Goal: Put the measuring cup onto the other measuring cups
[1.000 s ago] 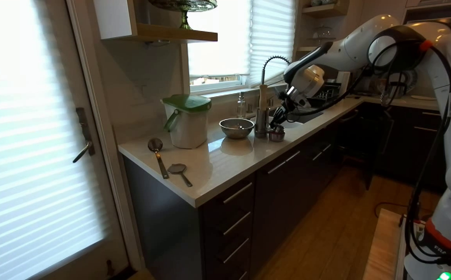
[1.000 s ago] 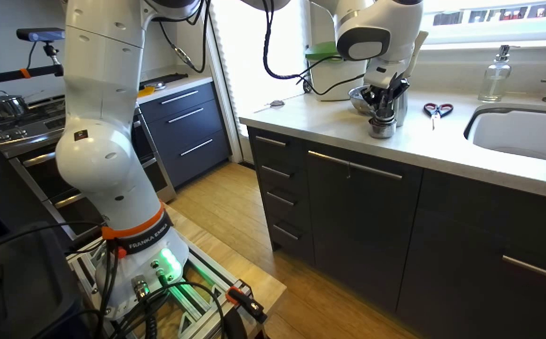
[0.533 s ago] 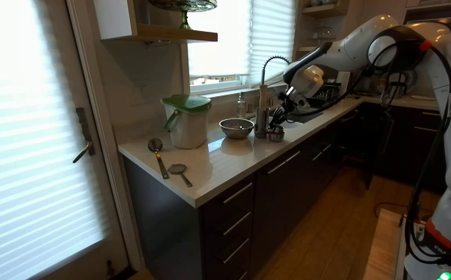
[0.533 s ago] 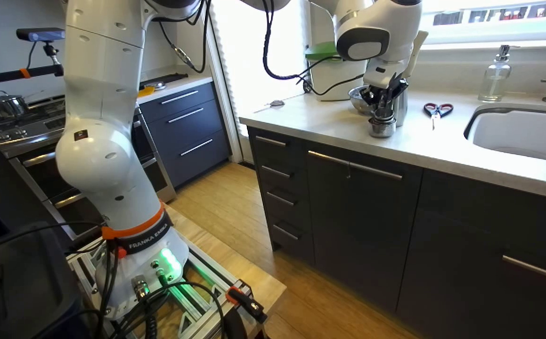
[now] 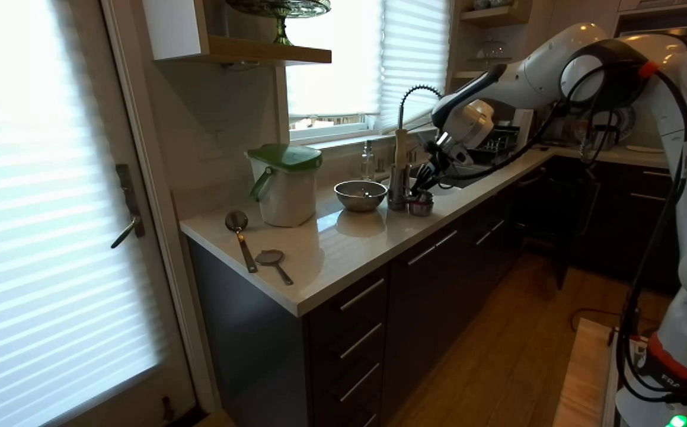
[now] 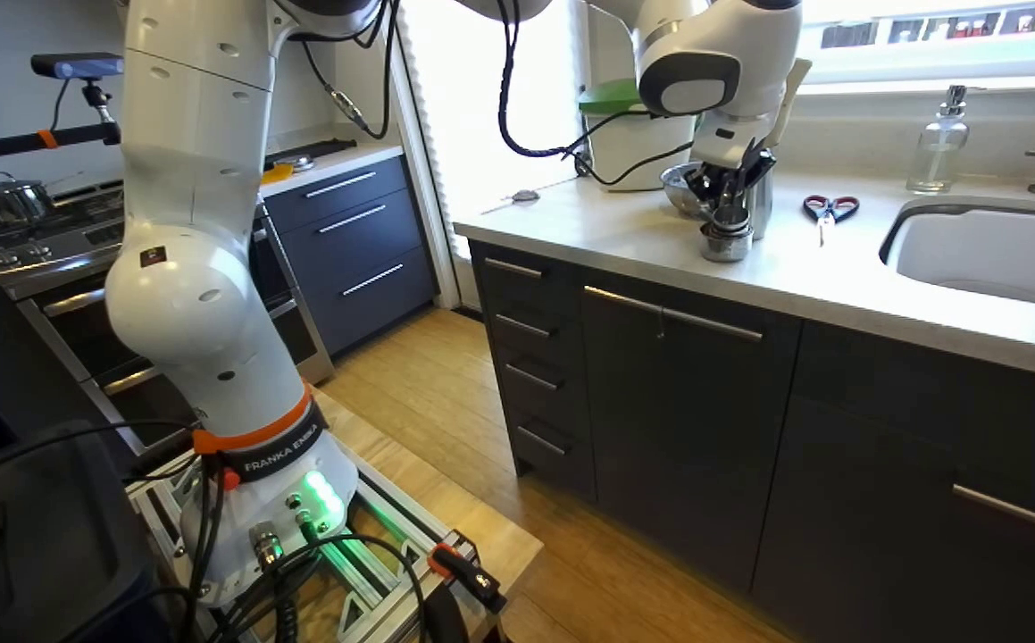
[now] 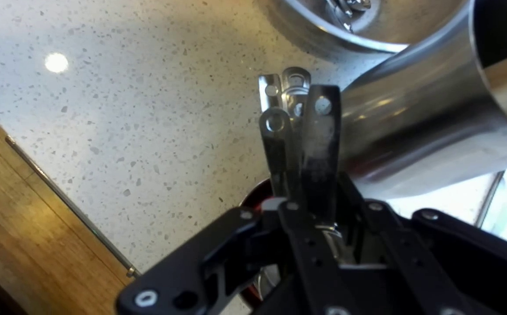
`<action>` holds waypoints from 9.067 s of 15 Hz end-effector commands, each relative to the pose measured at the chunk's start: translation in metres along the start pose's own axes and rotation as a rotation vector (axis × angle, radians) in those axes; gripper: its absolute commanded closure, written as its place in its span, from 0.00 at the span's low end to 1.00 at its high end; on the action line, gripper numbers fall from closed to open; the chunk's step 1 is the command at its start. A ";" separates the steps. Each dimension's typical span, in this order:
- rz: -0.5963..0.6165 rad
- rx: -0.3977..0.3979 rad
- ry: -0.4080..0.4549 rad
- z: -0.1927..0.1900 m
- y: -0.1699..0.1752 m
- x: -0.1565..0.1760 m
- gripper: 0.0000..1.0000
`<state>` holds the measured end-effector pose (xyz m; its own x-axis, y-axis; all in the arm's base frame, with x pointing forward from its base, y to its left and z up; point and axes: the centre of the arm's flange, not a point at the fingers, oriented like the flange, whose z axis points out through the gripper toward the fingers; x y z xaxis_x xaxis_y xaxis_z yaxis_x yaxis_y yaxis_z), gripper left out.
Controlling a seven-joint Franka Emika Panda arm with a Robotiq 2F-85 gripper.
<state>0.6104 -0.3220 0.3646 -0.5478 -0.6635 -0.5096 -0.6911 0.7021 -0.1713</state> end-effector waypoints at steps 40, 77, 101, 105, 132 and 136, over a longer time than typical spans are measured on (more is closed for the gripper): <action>-0.200 0.007 0.289 0.043 0.017 -0.062 0.56; -0.255 0.019 0.377 0.027 0.024 -0.076 0.95; -0.240 -0.086 0.374 0.055 0.037 -0.083 0.43; -0.239 -0.101 0.366 0.054 0.039 -0.083 0.26; -0.956 -0.416 0.487 -0.055 0.147 -0.111 0.00; -1.030 -0.428 0.551 -0.058 0.155 -0.100 0.00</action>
<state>0.5526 -0.1646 0.4423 0.2353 -0.9671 0.0965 -0.9718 -0.2324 0.0405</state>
